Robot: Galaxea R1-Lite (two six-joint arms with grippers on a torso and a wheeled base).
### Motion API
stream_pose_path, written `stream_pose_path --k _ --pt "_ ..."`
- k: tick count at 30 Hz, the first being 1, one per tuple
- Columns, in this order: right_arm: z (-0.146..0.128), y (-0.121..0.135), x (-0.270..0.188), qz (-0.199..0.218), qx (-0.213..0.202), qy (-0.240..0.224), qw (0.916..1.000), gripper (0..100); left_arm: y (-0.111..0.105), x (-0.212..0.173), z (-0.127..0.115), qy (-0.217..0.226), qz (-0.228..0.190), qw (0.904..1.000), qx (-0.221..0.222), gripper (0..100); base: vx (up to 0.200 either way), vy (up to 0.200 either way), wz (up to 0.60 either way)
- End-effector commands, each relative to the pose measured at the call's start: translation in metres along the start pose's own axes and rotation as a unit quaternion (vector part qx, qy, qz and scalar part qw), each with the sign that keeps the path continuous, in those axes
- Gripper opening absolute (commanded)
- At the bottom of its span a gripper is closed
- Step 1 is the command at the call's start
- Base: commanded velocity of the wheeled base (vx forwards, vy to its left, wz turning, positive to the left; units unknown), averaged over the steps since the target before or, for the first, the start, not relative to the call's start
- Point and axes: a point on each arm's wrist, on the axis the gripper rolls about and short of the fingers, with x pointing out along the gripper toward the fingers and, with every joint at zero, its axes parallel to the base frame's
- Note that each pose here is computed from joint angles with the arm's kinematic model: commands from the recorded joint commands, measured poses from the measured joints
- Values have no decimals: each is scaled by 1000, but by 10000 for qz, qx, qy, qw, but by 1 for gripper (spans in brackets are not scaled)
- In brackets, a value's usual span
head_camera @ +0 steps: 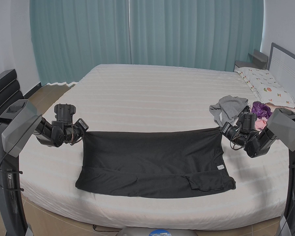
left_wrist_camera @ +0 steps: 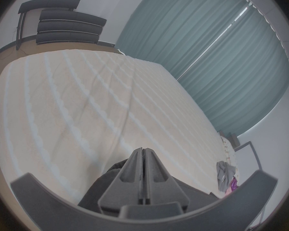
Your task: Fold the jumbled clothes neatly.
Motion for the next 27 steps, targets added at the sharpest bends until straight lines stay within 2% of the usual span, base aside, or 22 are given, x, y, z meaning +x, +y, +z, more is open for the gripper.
stream_pose_path --k 1,10,16,21,27 --pt "-4 -4 9 -20 40 2 10000 0 0 13 -2 -27 -37 9999 -110 0 0 0 0" --pt "-5 -7 8 -81 31 71 9999 0 6 24 -6 11 65 9999 -146 0 0 0 0" --pt "-7 -7 -11 -105 34 282 9995 0 16 6 -12 219 271 9994 -57 0 0 0 0" --pt "-21 -16 -24 -280 61 550 9981 0 28 -6 -23 434 468 9977 217 0 0 0 0" --pt "-34 -23 -41 -386 63 897 9952 0 43 -23 -38 749 702 9941 350 0 0 0 0"
